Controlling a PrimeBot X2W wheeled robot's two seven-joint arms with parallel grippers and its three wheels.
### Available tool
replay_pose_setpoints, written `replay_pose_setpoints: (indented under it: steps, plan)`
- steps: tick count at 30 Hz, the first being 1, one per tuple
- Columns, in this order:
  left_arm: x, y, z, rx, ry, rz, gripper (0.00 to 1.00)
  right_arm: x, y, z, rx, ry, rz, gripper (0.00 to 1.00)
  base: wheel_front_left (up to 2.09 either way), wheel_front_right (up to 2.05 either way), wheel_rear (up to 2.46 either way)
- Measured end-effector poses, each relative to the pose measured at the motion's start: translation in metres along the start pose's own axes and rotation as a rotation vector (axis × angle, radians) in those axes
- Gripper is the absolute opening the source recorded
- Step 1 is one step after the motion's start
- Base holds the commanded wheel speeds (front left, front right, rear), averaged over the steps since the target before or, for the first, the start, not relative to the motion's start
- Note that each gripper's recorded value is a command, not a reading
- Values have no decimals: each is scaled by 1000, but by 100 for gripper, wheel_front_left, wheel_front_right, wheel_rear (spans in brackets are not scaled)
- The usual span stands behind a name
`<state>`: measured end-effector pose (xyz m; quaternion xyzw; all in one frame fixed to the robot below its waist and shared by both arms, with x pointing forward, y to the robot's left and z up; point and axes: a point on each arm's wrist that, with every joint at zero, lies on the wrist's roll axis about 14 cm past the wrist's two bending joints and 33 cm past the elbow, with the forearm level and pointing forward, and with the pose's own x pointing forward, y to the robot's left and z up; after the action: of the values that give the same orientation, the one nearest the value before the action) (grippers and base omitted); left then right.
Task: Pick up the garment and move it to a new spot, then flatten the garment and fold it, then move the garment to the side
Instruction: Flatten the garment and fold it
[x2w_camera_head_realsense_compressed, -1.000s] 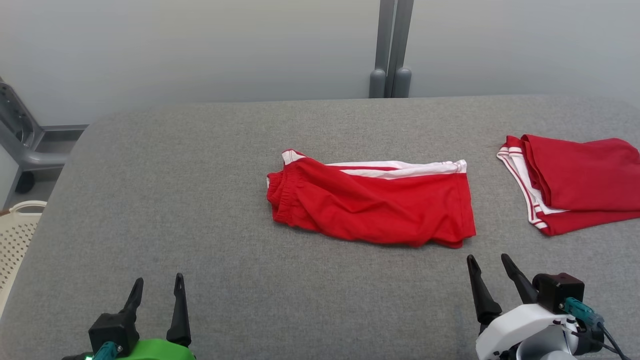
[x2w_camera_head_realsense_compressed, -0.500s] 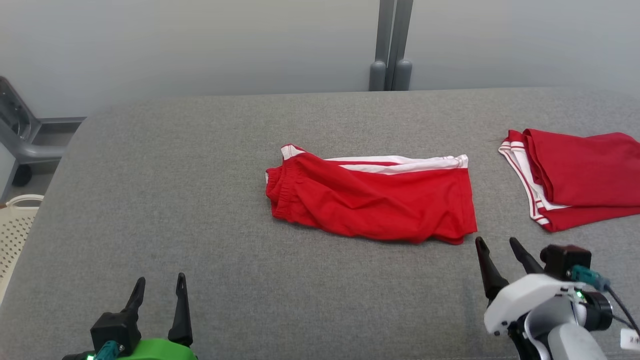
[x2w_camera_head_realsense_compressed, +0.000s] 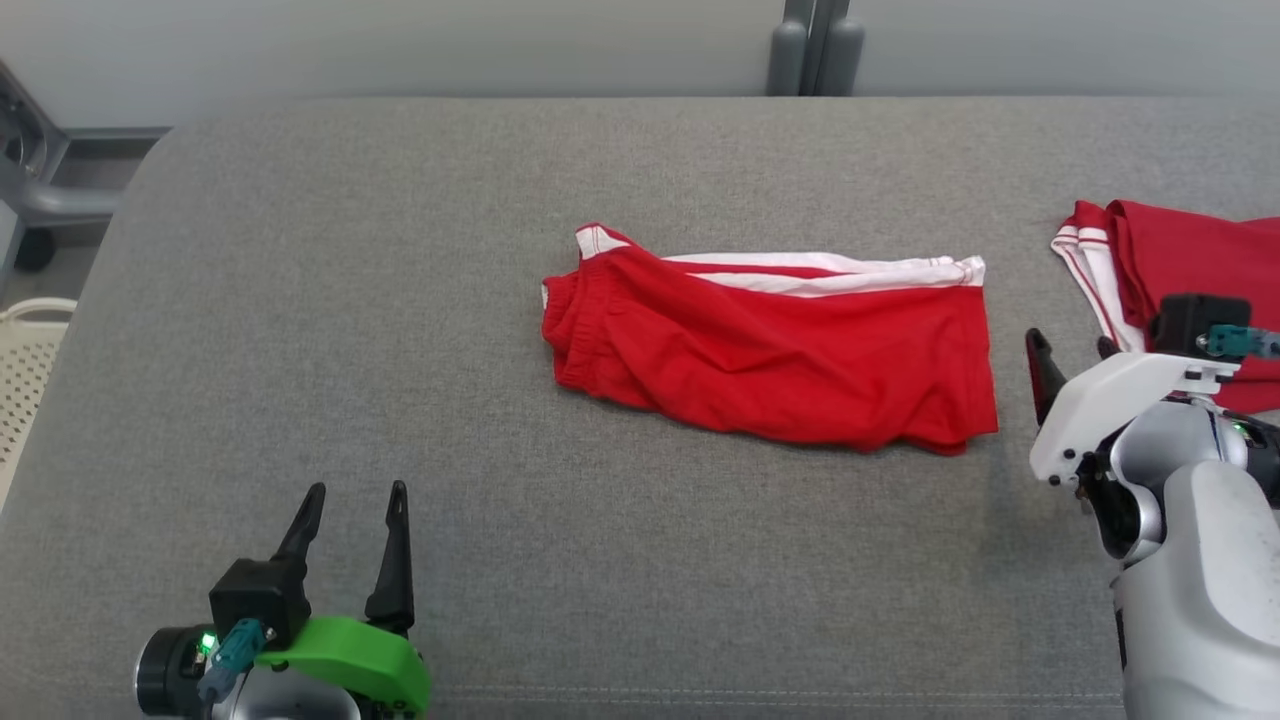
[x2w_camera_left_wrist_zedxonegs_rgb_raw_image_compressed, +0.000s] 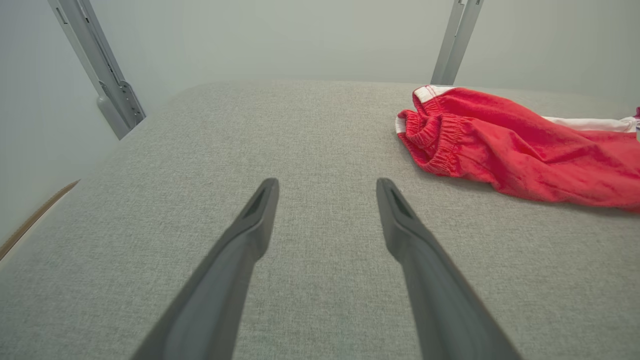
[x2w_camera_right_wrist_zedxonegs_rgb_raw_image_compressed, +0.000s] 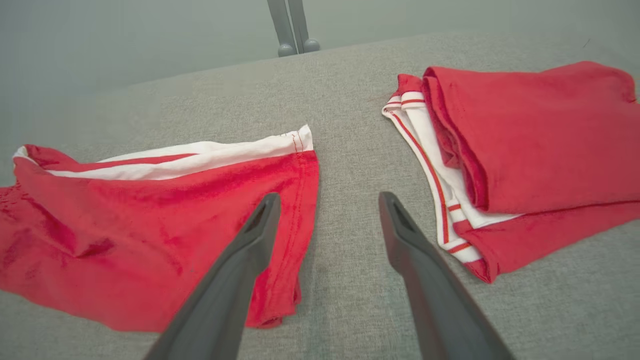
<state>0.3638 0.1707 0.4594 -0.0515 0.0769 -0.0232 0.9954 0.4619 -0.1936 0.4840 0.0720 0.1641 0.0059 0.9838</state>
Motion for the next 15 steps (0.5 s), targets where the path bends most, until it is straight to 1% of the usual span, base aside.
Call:
replay_pose_setpoints:
  steps: [5,7,10,15]
  plan:
    - [11,4,-5,9,13,2,100,22,-16,-34,20,147,-58,100,0,0,0]
    - [13,7,-8,11,22,9,100,30,-15,-44,25,186,-60,100,0,0,0]
    - [17,15,-14,16,38,29,100,48,-4,-56,30,233,-39,100,0,0,0]
    - [18,21,-23,18,65,45,100,61,-2,-75,44,313,-44,100,0,0,0]
